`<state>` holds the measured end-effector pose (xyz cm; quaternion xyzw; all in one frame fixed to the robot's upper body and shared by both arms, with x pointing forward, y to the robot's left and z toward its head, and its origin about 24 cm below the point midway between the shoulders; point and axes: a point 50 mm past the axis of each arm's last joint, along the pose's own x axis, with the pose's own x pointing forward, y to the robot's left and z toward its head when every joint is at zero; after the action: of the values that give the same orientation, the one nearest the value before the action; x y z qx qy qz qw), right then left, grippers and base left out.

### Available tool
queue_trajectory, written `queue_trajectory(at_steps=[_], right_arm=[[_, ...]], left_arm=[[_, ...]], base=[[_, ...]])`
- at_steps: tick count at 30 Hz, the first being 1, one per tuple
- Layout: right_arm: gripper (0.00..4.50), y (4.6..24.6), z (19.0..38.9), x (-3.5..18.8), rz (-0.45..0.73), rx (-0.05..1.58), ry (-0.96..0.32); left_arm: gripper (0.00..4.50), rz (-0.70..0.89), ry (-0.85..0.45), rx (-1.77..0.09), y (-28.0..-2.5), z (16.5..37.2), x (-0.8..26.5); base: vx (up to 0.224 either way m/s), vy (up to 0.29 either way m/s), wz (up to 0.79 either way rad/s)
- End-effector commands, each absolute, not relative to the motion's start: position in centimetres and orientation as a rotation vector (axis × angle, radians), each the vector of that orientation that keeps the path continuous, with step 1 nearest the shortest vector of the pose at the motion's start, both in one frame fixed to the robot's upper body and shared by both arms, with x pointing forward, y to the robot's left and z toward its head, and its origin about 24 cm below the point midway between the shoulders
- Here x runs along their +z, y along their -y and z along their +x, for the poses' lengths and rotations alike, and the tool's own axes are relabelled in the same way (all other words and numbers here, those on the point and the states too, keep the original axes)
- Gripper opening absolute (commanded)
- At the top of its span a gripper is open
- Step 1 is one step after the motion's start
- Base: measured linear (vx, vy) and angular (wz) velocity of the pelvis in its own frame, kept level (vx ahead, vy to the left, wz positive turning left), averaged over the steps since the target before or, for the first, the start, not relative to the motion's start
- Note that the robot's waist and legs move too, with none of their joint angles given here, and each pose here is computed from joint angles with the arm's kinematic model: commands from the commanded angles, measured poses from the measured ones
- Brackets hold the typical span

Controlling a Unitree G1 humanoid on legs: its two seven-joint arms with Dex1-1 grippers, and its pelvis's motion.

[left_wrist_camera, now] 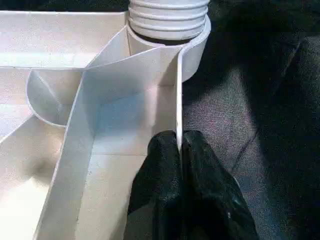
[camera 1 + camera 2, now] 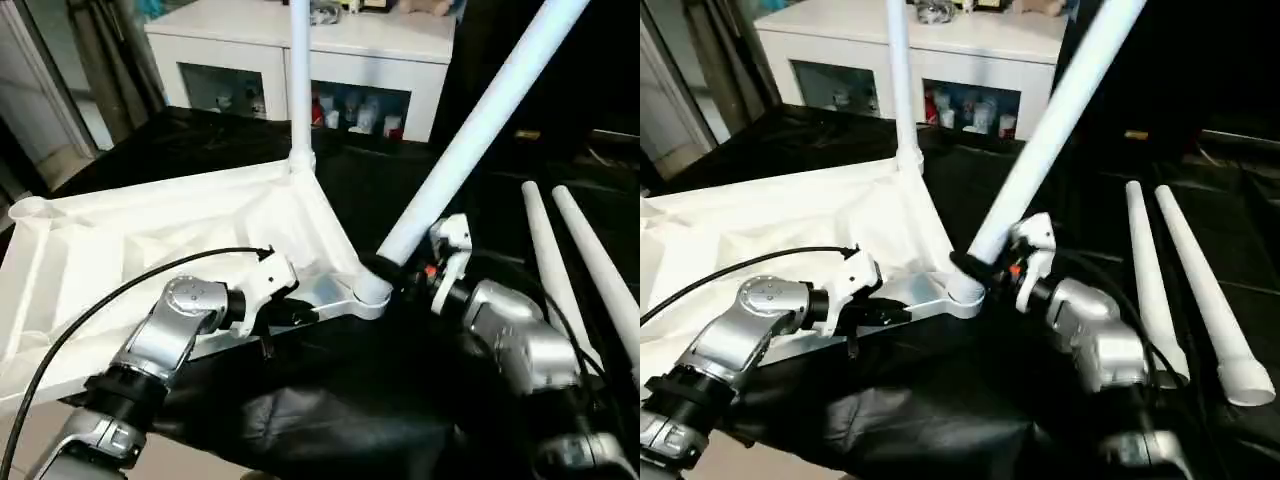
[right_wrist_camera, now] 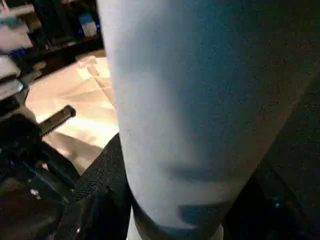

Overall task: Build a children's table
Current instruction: Insert table leg to table base

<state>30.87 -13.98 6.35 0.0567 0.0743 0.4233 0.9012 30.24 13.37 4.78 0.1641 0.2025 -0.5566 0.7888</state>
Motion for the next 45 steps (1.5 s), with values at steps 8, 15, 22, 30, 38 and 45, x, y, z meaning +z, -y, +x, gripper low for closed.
queue_trajectory(at_steps=[8,15,22,30,38,45], right_arm=[[1.89,13.1,29.8,5.4,-0.026,0.917,-0.262],[1.89,12.1,30.1,5.1,-0.044,1.056,-0.386],[1.89,11.6,30.1,5.0,-0.033,1.173,-0.418],[1.89,13.2,28.9,4.0,-0.002,1.255,-0.465],[1.89,14.0,27.8,2.7,0.014,1.325,-0.501],[1.89,13.8,28.0,2.6,0.025,1.315,-0.489]], left_arm=[[0.0,0.36,-0.37,-1.177,-13.5,30.8,5.8],[0.0,0.363,-0.377,-1.189,-13.5,30.5,5.6],[0.0,0.362,-0.373,-1.209,-13.5,30.2,5.7],[0.0,0.379,-0.354,-1.234,-13.7,30.5,6.2],[0.0,0.338,-0.35,-1.356,-13.7,29.7,6.8],[0.0,0.362,-0.362,-1.315,-14.1,30.2,6.7]], base=[[0.0,0.0,0.0],[0.0,0.0,0.0],[0.0,0.0,0.0],[0.0,0.0,0.0],[0.0,0.0,0.0],[0.0,0.0,0.0]])
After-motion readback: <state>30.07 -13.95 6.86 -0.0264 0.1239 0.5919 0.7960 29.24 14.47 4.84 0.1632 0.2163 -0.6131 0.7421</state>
